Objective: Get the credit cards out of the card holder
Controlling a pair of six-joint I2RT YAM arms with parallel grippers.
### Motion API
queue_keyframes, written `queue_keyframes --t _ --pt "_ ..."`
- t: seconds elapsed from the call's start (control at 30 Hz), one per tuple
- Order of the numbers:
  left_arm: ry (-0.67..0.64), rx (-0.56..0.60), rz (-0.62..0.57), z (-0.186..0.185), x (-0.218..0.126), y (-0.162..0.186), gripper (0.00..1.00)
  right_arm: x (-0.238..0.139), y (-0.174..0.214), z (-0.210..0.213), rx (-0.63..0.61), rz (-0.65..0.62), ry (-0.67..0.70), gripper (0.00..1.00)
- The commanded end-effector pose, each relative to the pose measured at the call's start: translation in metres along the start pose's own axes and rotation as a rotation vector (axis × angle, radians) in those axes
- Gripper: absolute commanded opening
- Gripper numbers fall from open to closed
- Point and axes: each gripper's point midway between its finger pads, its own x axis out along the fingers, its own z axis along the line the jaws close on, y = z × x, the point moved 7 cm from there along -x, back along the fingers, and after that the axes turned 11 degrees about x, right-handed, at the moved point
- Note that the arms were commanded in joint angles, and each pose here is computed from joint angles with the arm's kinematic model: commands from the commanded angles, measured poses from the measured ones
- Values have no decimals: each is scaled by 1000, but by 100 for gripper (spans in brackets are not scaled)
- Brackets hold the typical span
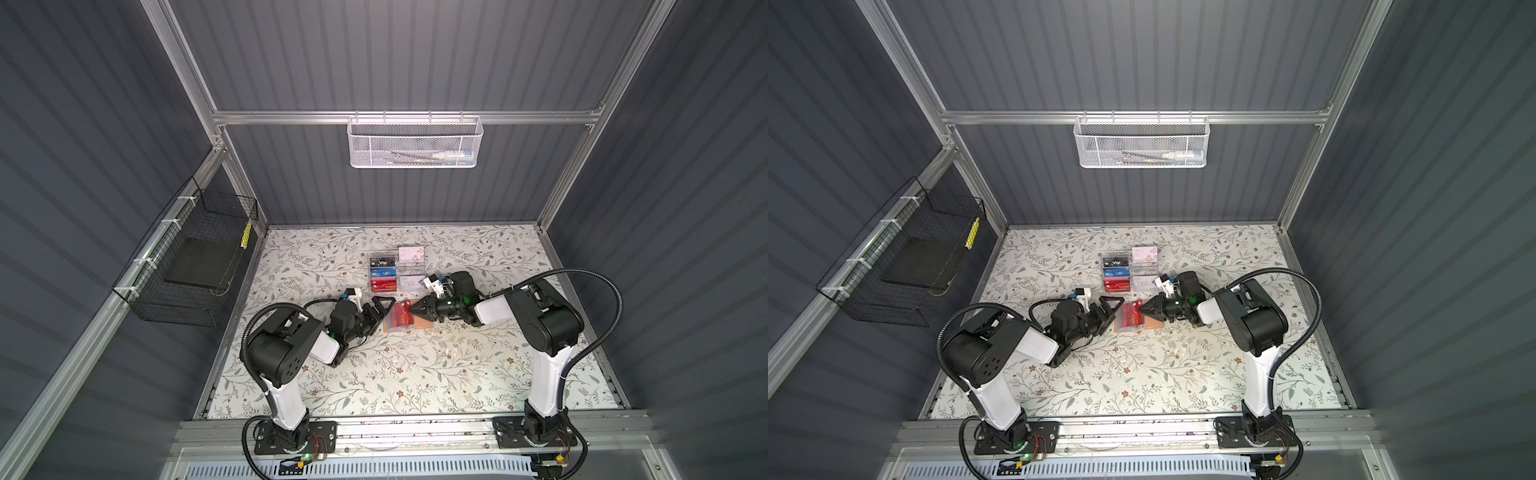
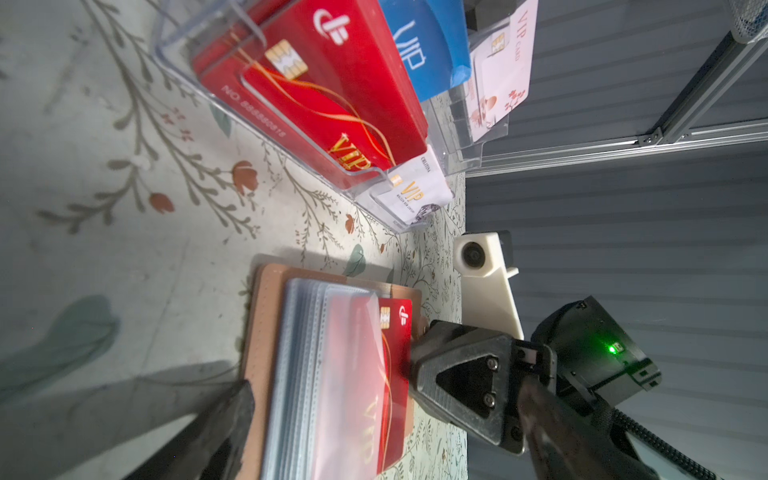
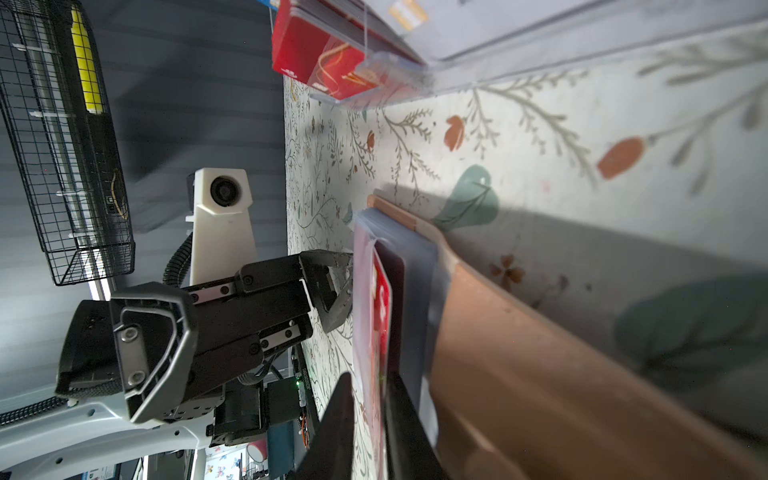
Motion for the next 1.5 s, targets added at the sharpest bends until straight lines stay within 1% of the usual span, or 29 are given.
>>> queue_keyframes --t 0.0,0.2,0.37,0.47,0.6,0.8,1.13,1.3,1.47 --pt "-151 -50 100 36 -3 25 100 7 -1 1 -19 24 -23 21" --pt "-148 -51 101 35 -3 25 100 11 -1 -1 -10 32 -27 22" --pt "-146 -50 101 34 -3 24 100 11 -1 0 -14 33 -27 14" --pt "-147 -47 101 33 -3 24 100 10 -1 1 -19 35 -26 6" --pt "-148 -46 102 33 -3 24 100 7 -1 3 -31 28 -9 0" --pt "-156 -42 106 34 -4 24 100 -3 -2 5 -48 3 24 0" --pt "-155 -49 117 38 -5 28 100 -22 1 19 -146 -50 126 0" --pt "-147 -35 122 32 -5 26 100 -32 3 27 -204 -75 190 0" --pt "-144 9 126 15 -6 16 100 -50 6 48 -291 -128 268 0"
